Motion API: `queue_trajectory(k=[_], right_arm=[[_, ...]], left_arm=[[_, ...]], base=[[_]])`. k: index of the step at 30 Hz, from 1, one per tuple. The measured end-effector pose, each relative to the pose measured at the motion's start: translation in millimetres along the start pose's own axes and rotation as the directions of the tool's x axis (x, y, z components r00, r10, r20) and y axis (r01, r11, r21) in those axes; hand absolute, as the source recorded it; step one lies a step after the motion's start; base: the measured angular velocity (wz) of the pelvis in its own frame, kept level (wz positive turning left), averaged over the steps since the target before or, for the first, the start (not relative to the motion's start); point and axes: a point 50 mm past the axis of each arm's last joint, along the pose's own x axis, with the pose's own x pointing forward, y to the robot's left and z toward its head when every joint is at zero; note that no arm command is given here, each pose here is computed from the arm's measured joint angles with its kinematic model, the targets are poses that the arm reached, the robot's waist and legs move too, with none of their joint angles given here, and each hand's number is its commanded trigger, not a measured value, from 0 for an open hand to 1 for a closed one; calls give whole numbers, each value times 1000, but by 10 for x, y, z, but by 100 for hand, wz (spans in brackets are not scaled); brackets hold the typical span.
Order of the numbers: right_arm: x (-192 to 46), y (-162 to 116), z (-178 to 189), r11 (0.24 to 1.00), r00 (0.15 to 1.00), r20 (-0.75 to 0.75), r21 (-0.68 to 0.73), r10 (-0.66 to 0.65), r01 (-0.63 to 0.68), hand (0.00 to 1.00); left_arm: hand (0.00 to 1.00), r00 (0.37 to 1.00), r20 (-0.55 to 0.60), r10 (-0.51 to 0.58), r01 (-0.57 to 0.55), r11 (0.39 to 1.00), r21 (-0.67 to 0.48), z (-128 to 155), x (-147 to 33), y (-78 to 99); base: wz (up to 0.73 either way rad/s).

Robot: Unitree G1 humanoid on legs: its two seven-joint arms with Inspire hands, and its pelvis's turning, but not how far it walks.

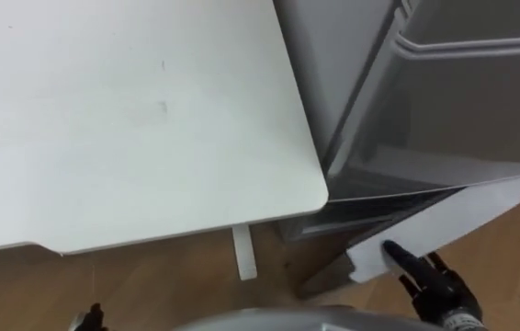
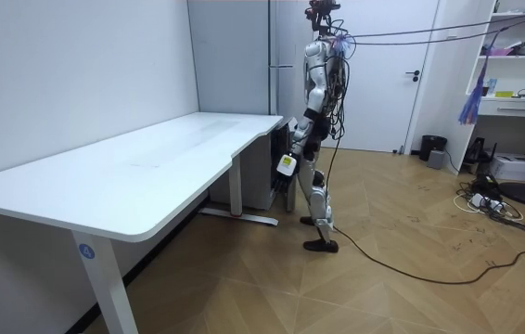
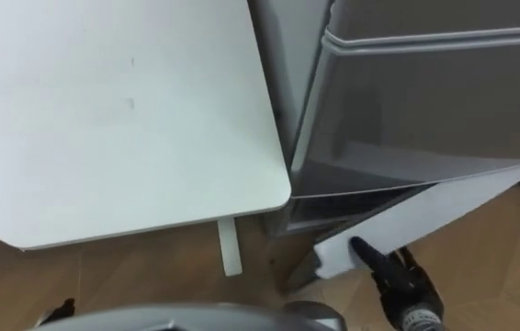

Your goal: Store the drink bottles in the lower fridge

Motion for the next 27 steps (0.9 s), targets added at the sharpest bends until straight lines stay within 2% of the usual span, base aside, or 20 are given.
queue_trajectory(k=[2,12,27], right_arm=[[11,61,-24,1000,999,-10,1,31,-31,0],[78,430,-1,974,974,-3,16,228,-228,0],[58,427,11,965,965,-20,-19,262,-262,0]], left_arm=[[0,1000,13,-13,13,1000,12,48,3,-41],[0,997,62,-40,45,995,-94,191,2,-149],[0,995,77,-57,68,987,-145,201,-11,-187]], base=[[4],[4],[1]])
